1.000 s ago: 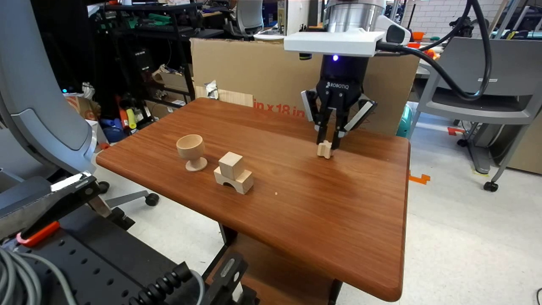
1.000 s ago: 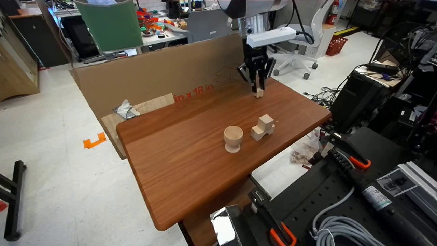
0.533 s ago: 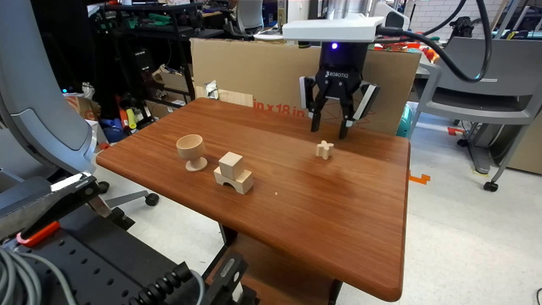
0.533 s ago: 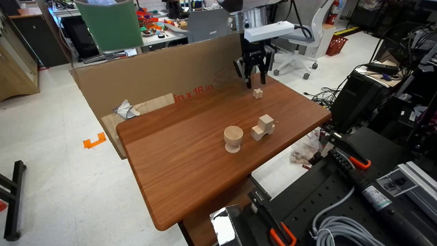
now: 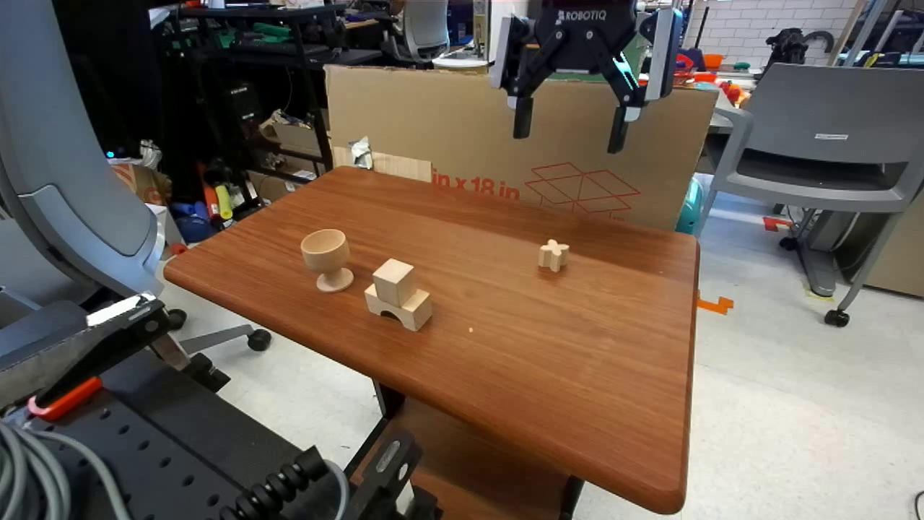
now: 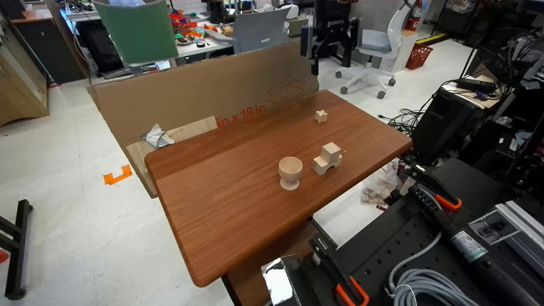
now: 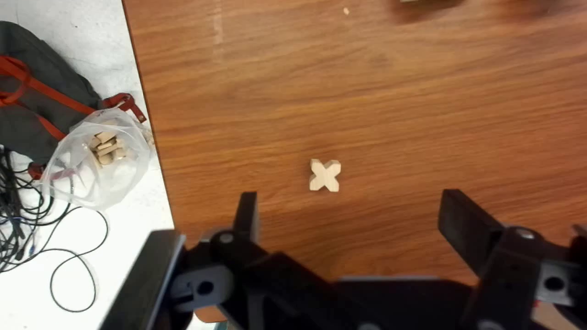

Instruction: Remove the X shaped block from the top of the stack

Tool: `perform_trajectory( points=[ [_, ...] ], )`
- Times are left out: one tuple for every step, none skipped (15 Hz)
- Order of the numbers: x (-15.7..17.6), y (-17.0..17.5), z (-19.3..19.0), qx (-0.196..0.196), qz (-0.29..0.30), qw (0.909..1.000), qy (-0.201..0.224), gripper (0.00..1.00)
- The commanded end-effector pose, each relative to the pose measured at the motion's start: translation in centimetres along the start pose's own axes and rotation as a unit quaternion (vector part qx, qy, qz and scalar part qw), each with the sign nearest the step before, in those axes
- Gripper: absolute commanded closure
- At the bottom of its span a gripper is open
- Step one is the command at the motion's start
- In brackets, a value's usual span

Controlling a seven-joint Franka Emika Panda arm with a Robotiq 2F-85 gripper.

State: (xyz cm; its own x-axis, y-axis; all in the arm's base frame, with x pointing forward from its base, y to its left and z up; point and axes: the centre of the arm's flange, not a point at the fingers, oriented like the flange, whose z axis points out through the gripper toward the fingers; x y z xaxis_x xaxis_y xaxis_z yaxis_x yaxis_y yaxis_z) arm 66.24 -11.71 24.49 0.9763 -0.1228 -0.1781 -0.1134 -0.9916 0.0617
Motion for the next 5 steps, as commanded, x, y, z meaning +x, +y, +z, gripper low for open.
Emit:
perform_trajectory(
  points=[
    [-8.4,1.1,-2.3,0.011,-0.008,0.9998,0.017,0.00],
    [-9.6,1.6,-2.4,0.007,-0.001,1.0000,0.003,0.00],
    [-10.9,2.2,-2.3,-0.003,0.002,0.9999,-0.012,0.00],
    [-5.0,1.3,-2.2,0.003,0.003,1.0000,-0.005,0.00],
    [-6.4,1.8,-2.2,0.002,0.006,0.9999,-0.012,0.00]
  ],
)
